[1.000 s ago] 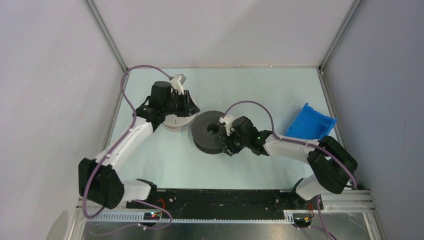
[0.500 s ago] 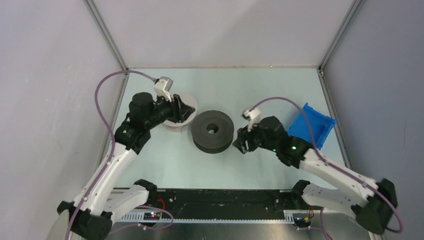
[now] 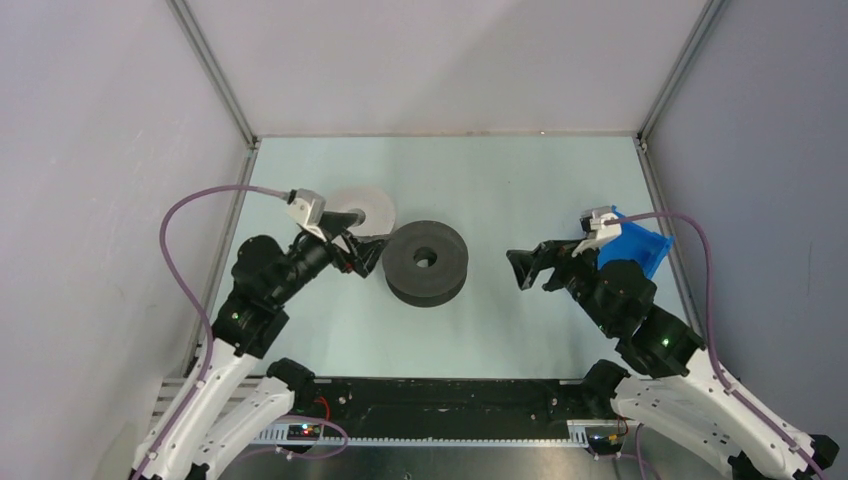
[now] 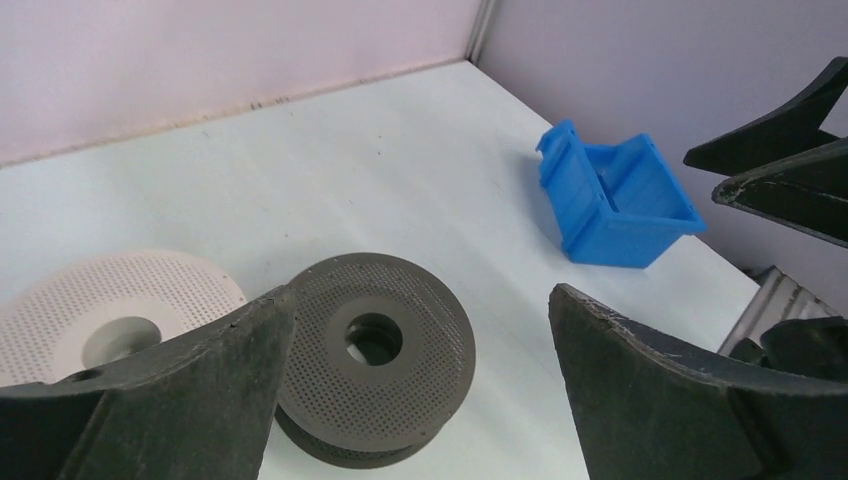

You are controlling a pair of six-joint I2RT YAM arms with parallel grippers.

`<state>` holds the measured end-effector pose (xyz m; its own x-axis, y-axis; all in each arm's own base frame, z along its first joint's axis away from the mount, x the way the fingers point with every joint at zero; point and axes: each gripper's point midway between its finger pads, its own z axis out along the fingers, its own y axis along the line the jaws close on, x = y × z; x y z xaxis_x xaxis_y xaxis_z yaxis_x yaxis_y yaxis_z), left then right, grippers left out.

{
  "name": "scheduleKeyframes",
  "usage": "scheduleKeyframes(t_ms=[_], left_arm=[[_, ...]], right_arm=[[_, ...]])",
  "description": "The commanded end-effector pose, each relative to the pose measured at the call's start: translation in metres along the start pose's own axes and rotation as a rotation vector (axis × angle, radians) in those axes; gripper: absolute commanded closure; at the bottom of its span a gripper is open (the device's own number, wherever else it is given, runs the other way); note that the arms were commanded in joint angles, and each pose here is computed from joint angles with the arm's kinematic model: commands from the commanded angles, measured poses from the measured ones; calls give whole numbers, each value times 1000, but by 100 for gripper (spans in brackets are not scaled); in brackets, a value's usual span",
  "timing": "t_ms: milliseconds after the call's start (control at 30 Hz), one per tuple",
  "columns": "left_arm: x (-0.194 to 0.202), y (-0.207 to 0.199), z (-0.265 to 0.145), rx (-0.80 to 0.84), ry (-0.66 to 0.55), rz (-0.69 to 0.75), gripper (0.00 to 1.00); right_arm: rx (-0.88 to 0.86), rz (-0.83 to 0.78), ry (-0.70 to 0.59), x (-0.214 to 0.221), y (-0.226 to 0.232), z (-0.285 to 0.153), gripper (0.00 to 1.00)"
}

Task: Wrap the cables
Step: Reset both arms

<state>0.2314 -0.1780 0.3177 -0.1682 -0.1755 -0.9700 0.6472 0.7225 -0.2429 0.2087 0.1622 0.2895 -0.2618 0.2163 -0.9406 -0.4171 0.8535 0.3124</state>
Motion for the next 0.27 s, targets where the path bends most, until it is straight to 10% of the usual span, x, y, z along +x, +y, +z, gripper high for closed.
scheduleKeyframes(t_ms=[0, 233], left_arm=[[-26, 1, -6, -18, -112, 78, 0], [-28, 0, -11, -17, -128, 107, 0]], right_arm=[[107, 39, -49, -17, -14, -1, 1], [111, 40, -77, -24, -13, 3, 1]])
